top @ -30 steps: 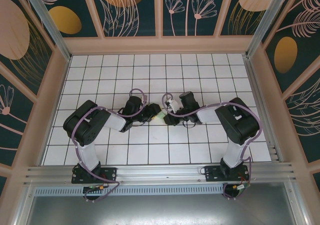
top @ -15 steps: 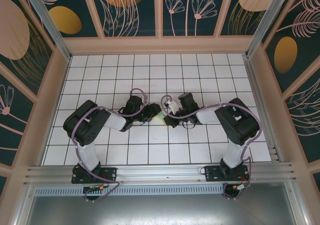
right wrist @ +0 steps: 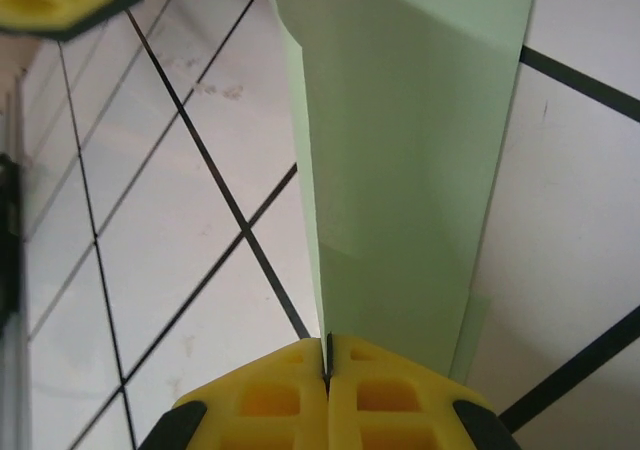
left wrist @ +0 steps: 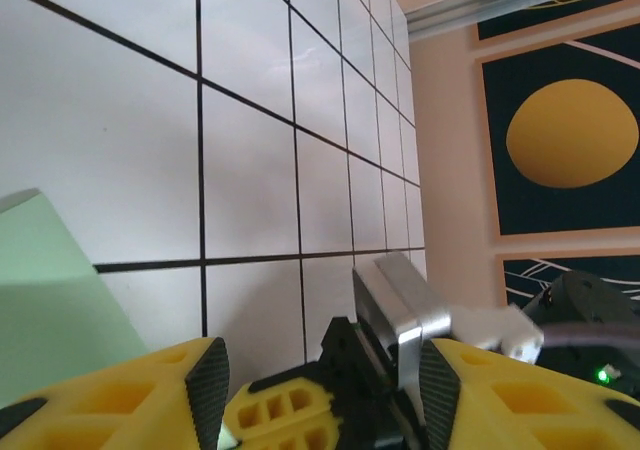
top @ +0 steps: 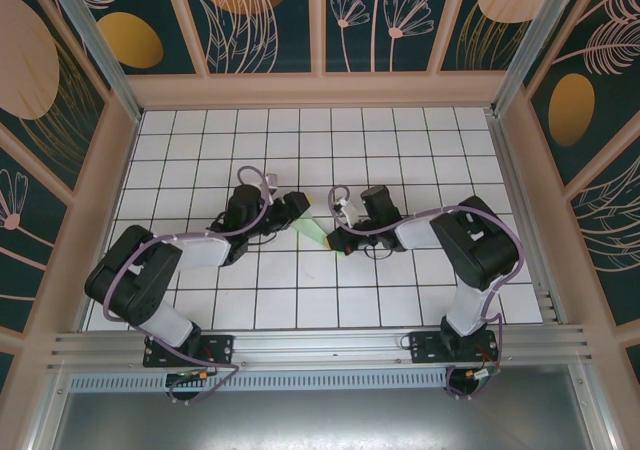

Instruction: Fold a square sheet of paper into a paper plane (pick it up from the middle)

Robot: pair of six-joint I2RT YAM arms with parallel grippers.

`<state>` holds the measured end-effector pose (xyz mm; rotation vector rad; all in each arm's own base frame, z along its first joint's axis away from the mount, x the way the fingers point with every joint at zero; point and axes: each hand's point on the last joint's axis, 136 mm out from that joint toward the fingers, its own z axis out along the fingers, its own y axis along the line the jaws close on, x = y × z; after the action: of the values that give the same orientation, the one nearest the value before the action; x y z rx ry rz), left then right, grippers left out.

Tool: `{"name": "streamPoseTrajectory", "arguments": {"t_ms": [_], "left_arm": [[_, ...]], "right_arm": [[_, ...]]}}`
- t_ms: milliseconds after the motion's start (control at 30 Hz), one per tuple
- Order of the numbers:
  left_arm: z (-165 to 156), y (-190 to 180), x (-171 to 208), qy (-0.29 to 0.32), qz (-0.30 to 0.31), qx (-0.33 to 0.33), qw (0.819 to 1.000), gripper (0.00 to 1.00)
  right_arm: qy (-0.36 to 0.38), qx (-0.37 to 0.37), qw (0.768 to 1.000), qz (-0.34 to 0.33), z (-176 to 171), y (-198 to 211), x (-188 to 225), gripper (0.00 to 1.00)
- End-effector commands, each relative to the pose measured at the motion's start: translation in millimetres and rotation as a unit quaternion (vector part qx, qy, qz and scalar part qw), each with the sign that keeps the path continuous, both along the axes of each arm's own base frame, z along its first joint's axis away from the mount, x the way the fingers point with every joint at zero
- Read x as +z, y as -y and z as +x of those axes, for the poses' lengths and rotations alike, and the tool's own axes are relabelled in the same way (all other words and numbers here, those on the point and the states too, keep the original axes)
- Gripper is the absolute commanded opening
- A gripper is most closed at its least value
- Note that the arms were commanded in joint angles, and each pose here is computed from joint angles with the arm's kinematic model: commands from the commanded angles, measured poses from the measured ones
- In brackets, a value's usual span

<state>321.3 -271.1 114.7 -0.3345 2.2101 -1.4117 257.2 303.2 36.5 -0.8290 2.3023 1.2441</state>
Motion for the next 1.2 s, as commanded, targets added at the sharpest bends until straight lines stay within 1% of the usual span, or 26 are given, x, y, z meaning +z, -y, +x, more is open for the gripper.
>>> {"name": "streamPoseTrajectory", "arguments": {"t_ms": [0,100,233,433,533,600,767,833,967,1167], "left_arm": [[-11.0,-5.1,-2.3,0.019,-0.001,-0.008,1.000,0.56],[-18.8,-5.8,-2.5,0.023,-0.014,-0.013,1.000,0.56],[-26.5,-1.4,-11.5,0.014,-0.021,-0.021,0.999,0.56],[-33.8,14.9,-21.8,0.002,-0.030,-0.043,0.999,0.54],[-35.5,15.5,-28.7,-0.005,-0.027,-0.043,0.999,0.53],[-36.5,15.8,-31.2,-0.007,-0.026,-0.044,0.999,0.53],[-37.7,22.4,-32.5,-0.010,-0.032,-0.052,0.998,0.53],[-38.7,25.1,-41.0,-0.020,-0.030,-0.056,0.998,0.52],[-37.7,28.8,-46.2,-0.027,-0.030,-0.060,0.997,0.52],[-35.3,35.0,-50.1,-0.033,-0.031,-0.066,0.997,0.51]], "right_arm": [[-0.044,-0.009,0.998,0.054,-1.3,-5.4,16.9,0.00],[-0.076,-0.016,0.995,0.068,-4.6,-7.4,15.8,0.00],[-0.111,-0.025,0.991,0.073,-7.8,-7.6,8.9,0.00],[-0.143,-0.045,0.987,0.056,-10.6,-3.4,-7.3,0.00],[-0.153,-0.053,0.986,0.046,-10.8,-1.5,-14.5,0.00],[-0.159,-0.070,0.984,0.044,-3.2,6.3,-17.6,0.00],[-0.171,-0.079,0.982,0.030,-4.7,9.4,-26.6,0.00],[-0.176,-0.079,0.981,0.025,-5.8,10.1,-29.4,0.00],[-0.182,-0.081,0.980,0.017,-7.3,11.9,-34.2,0.00],[-0.180,-0.083,0.980,-0.017,-9.8,15.5,-45.6,0.00]]}}
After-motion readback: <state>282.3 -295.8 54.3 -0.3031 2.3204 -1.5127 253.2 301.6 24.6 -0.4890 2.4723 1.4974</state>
